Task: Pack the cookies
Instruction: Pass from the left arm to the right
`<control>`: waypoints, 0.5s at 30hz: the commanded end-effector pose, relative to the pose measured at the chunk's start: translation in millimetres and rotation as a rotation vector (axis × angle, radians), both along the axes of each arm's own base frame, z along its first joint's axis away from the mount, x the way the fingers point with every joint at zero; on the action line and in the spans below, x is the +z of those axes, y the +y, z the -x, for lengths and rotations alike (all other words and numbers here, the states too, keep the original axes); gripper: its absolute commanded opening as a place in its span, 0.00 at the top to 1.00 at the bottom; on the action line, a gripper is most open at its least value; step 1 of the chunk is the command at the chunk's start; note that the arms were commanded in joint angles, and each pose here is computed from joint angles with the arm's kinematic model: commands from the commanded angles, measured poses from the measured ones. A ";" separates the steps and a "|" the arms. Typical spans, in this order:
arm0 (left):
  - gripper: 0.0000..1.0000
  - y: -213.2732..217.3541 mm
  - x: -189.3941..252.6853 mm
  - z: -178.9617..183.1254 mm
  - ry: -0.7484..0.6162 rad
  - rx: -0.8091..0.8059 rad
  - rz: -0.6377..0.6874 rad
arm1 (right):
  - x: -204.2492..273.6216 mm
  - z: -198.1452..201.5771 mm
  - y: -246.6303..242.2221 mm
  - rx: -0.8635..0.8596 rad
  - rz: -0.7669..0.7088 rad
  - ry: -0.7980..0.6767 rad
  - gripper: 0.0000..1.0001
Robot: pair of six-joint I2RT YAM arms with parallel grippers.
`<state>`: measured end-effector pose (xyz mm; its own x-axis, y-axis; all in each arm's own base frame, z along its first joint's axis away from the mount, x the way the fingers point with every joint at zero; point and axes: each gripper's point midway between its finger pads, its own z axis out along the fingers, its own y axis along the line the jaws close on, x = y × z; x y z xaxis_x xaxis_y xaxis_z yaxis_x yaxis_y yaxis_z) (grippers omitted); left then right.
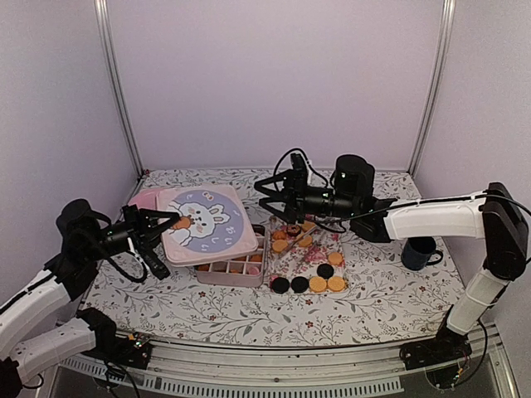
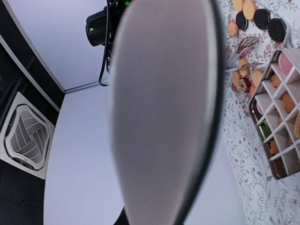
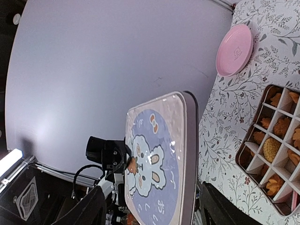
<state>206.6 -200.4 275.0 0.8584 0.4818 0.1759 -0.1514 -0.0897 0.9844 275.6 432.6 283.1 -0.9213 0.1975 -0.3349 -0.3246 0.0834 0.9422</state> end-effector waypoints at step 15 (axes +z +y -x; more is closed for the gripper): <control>1.00 -12.6 24.1 7.5 -0.361 -0.037 0.029 | -10.5 43.6 36.5 0.245 -0.075 -0.012 0.53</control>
<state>198.2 -211.3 294.0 0.7884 0.4446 0.4251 -0.4446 -0.0658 0.8933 247.9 457.0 263.5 -0.9472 0.0621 -0.3146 -0.3133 0.0302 0.9492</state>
